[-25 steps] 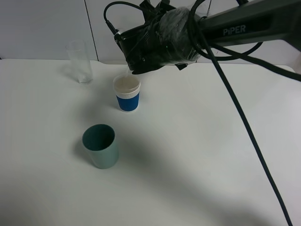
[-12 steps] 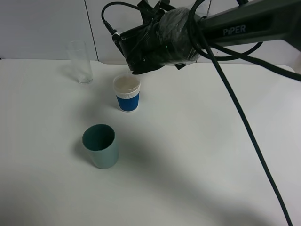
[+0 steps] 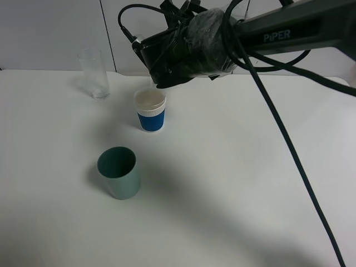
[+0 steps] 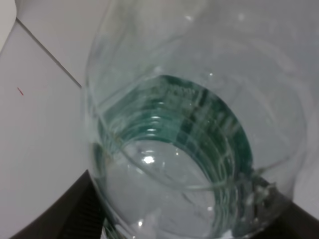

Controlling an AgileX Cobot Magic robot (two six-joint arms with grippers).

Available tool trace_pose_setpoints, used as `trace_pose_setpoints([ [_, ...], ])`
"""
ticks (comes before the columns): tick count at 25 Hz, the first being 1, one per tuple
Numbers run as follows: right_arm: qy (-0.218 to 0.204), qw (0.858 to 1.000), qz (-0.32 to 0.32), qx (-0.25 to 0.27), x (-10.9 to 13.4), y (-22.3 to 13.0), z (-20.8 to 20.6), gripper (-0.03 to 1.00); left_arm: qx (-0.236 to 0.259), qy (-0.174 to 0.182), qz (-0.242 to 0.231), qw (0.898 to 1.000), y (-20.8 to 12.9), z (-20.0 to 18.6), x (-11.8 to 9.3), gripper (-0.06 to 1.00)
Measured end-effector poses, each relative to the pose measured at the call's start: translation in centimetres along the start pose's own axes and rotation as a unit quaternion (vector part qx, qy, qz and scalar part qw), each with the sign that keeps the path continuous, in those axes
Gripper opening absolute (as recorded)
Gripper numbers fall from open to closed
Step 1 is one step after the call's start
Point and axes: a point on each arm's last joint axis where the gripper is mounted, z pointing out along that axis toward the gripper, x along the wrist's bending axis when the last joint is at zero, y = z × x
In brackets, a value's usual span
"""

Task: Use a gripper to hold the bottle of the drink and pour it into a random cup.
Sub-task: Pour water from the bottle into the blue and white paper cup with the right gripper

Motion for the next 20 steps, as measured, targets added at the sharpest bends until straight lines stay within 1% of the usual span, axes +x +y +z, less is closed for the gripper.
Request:
trace_pose_setpoints([
  [12,-0.013,1.000,-0.014,-0.001,-0.25,0.09,-0.12,0.53,0.000,0.000,0.000,1.000,0.00,0.00,0.00,0.98],
  [20,-0.025,0.999,-0.033,-0.016,-0.45,0.55,-0.44,0.53,0.000,0.000,0.000,1.000,0.00,0.00,0.00,0.98],
])
